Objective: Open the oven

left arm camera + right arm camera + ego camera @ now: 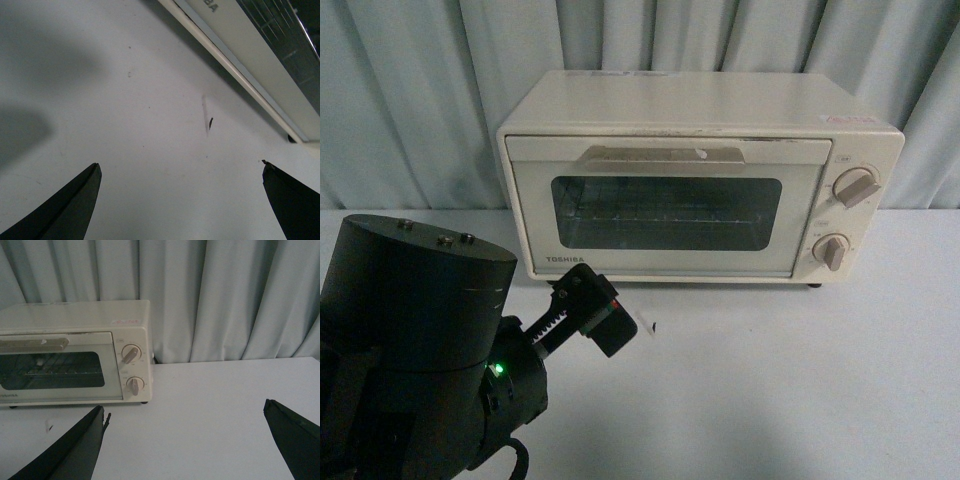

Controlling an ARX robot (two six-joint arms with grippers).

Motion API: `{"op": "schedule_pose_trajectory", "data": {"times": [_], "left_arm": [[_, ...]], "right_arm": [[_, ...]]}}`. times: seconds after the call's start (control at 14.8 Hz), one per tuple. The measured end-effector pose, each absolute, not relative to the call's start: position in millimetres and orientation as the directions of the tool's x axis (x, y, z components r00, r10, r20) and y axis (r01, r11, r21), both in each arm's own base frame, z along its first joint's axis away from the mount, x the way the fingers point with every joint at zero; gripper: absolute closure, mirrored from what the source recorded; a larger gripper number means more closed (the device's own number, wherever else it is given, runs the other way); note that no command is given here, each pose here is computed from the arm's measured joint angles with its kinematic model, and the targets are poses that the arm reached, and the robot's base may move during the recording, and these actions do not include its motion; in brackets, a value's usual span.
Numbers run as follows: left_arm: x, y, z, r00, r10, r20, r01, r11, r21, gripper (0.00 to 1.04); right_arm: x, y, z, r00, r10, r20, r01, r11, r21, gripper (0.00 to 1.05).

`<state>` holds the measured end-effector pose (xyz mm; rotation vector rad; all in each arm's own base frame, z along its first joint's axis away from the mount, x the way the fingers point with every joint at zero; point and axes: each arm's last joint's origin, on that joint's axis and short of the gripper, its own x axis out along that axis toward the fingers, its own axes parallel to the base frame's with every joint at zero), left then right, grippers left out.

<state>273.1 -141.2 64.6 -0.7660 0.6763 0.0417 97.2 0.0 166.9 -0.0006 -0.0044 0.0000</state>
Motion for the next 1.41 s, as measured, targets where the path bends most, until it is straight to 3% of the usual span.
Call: {"op": "schedule_pose_trajectory", "data": {"times": [0.4,0.54,0.74,1.41], "left_arm": [[276.2,-143.4,65.0,0.786,-0.146,-0.6,-0.478,0.472,-0.741,0.07],[281.8,-154.2,64.2,0.807,-0.132,-0.576,-0.52,0.303,-0.799,0.07],[301.9,-149.9,50.4,0.81,-0.09,-0.579,-0.547,0.239,-0.802,0.07],[306.1,-148.6,48.5,0.813,-0.092,-0.575,-0.546,0.223,-0.808,0.07]], "right_arm": [[97.2,0.0,166.9,1.0,0.0,0.004,0.0,1.0,-0.001,0.06],[97.2,0.0,166.9,1.0,0.0,0.004,0.0,1.0,-0.001,0.06],[97.2,0.0,166.9,1.0,0.0,0.004,0.0,1.0,-0.001,0.06],[97.2,0.0,166.9,1.0,0.0,0.004,0.0,1.0,-0.001,0.06]]}}
